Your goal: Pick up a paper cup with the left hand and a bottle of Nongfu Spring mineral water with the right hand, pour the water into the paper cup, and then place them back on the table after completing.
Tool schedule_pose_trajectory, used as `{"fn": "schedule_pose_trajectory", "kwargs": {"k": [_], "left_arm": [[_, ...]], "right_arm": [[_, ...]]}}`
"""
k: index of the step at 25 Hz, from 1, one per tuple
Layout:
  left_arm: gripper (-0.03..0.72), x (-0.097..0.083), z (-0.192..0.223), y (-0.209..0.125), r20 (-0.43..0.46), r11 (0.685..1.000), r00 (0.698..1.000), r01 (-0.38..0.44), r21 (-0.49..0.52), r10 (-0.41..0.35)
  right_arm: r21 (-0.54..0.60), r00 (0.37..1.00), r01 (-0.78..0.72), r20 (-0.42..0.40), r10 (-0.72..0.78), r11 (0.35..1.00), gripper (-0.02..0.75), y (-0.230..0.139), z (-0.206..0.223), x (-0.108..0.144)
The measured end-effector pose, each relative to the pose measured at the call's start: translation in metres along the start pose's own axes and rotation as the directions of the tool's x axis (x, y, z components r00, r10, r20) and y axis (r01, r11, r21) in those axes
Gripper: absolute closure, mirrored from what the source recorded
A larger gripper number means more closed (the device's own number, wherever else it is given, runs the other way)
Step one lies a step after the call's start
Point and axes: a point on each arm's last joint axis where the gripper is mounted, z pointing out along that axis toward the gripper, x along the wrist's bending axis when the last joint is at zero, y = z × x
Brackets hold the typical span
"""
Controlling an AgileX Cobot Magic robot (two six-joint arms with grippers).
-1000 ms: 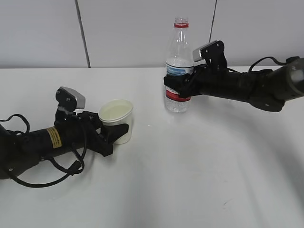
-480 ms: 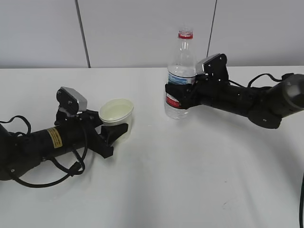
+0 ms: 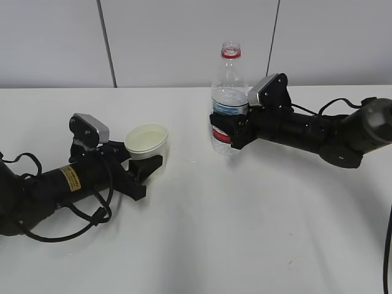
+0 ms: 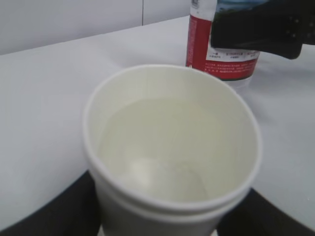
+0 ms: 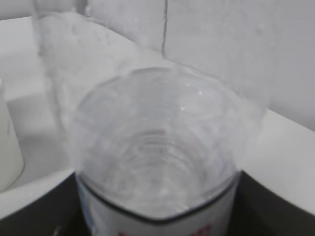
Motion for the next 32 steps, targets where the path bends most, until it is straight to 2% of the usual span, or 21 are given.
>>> {"fn": "schedule_pose_trajectory", "kwargs": {"k": [5, 8, 10, 12, 16, 21, 26, 29, 32], "left_arm": [[0.289, 0.0, 0.0, -0.002, -0.001, 1.0, 1.0, 0.005, -0.015, -0.005], [0.26, 0.0, 0.0, -0.002, -0.002, 1.0, 1.0, 0.005, -0.013, -0.005], [0.211, 0.001, 0.0, -0.004, -0.008, 1.0, 1.0, 0.005, 0.006, -0.005], [0.155, 0.001, 0.0, -0.007, -0.015, 0.999, 1.0, 0.006, 0.035, -0.005], [0.113, 0.001, 0.0, -0.001, -0.015, 0.999, 1.0, -0.005, 0.031, 0.006], [0.107, -0.004, -0.011, 0.009, -0.018, 0.999, 1.0, -0.011, 0.03, 0.012], [0.107, -0.012, -0.033, 0.013, -0.035, 0.999, 0.999, 0.007, 0.049, -0.005], [0.107, -0.012, -0.048, 0.012, -0.063, 0.998, 0.998, 0.027, 0.062, -0.023], [0.107, -0.003, -0.062, 0.011, -0.134, 0.996, 0.99, 0.058, 0.064, -0.049]], "right_arm": [[-0.002, 1.0, 0.011, -0.013, -0.011, 1.0, 0.311, -0.001, 0.0, 0.001], [-0.005, 0.999, 0.023, -0.031, -0.024, 1.0, 0.207, -0.001, 0.0, 0.003], [-0.015, 0.999, 0.025, -0.036, -0.025, 1.0, 0.125, 0.0, 0.0, 0.003], [-0.021, 0.999, 0.026, -0.04, -0.027, 0.999, 0.086, 0.001, 0.0, 0.004], [-0.019, 0.999, 0.03, -0.043, -0.03, 0.999, 0.076, 0.0, 0.0, 0.004], [0.001, 0.998, 0.021, -0.056, -0.021, 1.0, 0.068, -0.007, -0.007, 0.005], [0.014, 0.999, -0.015, -0.031, 0.016, 1.0, 0.07, -0.014, -0.03, -0.002], [0.009, 1.0, -0.027, -0.005, 0.027, 1.0, 0.073, -0.012, -0.047, -0.008], [0.007, 0.999, -0.042, 0.033, 0.041, 0.999, 0.078, -0.014, -0.062, -0.019]]}}
